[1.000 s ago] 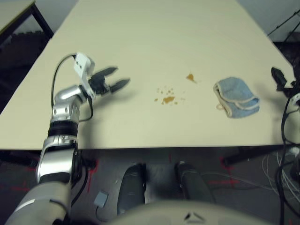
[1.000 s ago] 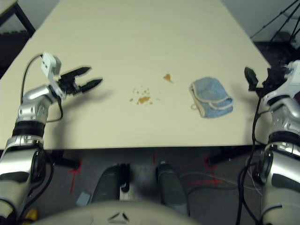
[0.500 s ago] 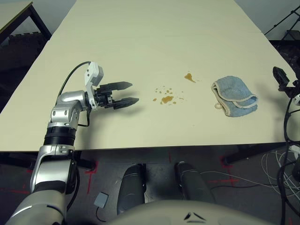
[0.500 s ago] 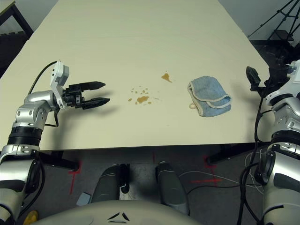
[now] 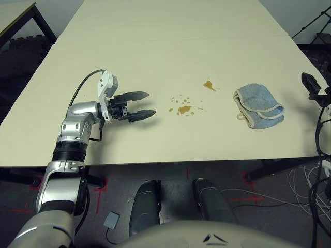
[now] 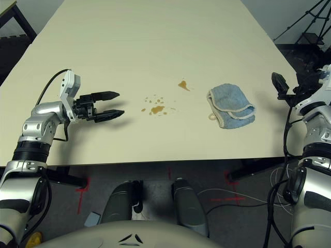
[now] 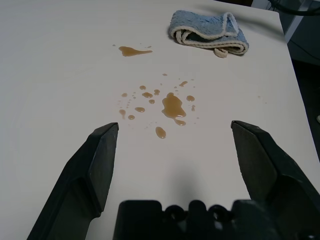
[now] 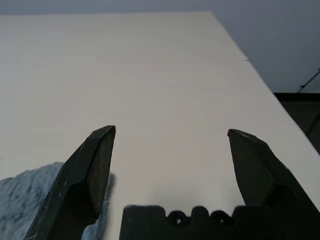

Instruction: Wipe the water off the table with a rag.

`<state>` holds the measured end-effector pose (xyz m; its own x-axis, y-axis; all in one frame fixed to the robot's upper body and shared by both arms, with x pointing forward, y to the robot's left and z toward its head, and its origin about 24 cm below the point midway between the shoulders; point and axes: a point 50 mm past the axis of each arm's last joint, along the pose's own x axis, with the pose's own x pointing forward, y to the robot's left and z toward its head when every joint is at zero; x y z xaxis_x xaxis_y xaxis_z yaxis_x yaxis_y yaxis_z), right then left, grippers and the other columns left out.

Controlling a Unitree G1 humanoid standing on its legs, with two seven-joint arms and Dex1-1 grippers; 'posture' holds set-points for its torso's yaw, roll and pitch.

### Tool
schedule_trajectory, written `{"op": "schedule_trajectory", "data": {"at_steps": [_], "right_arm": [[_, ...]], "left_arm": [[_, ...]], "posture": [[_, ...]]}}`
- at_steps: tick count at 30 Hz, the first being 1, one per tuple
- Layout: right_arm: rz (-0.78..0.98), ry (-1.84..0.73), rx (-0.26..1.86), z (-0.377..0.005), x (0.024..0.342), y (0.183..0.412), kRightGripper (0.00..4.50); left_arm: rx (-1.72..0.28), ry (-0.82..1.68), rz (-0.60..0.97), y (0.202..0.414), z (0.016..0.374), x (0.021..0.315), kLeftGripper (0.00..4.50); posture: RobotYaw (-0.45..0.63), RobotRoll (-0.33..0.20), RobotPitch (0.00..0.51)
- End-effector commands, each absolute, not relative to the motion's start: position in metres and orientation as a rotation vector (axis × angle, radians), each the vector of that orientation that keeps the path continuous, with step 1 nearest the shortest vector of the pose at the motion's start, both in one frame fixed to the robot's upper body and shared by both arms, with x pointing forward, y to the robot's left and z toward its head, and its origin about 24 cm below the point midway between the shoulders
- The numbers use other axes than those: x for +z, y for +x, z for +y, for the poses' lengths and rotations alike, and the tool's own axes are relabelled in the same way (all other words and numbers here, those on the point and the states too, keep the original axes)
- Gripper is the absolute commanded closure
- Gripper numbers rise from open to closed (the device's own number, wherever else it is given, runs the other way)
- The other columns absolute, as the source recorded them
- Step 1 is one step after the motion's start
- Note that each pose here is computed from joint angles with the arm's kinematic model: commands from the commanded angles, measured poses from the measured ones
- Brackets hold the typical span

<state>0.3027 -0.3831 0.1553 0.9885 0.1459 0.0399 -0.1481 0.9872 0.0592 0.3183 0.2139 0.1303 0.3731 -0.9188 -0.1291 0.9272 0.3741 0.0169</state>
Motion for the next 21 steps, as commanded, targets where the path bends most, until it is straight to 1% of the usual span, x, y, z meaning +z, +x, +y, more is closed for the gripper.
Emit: {"op": "schedule_trajectory", "data": {"at_steps": [1, 7, 14, 17, 21], "right_arm": [[0.053, 0.061, 0.272, -0.376, 0.163, 0.302, 0.04], [0.235, 0.032, 0.402, -0.361, 0.163, 0.302, 0.04], [0.418, 0.018, 0.504, -0.342, 0.144, 0.301, 0.04], [0.475, 0.012, 0.504, -0.336, 0.133, 0.302, 0.04], [0.498, -0.006, 0.447, -0.334, 0.122, 0.308, 0.04]], "left_arm": [[-1.191, 0.118, 0.095, 0.316, 0.214, 0.133, 0.0], [-1.169, 0.11, 0.069, 0.318, 0.214, 0.136, 0.0], [-1.159, 0.109, 0.062, 0.317, 0.214, 0.138, 0.0], [-1.158, 0.111, 0.061, 0.317, 0.214, 0.138, 0.0], [-1.157, 0.113, 0.061, 0.317, 0.214, 0.138, 0.0]], "posture": [[-0.28, 0.0, 0.123], [-0.26, 0.0, 0.122], [-0.25, 0.0, 0.123], [-0.25, 0.0, 0.123], [-0.25, 0.0, 0.123]]}}
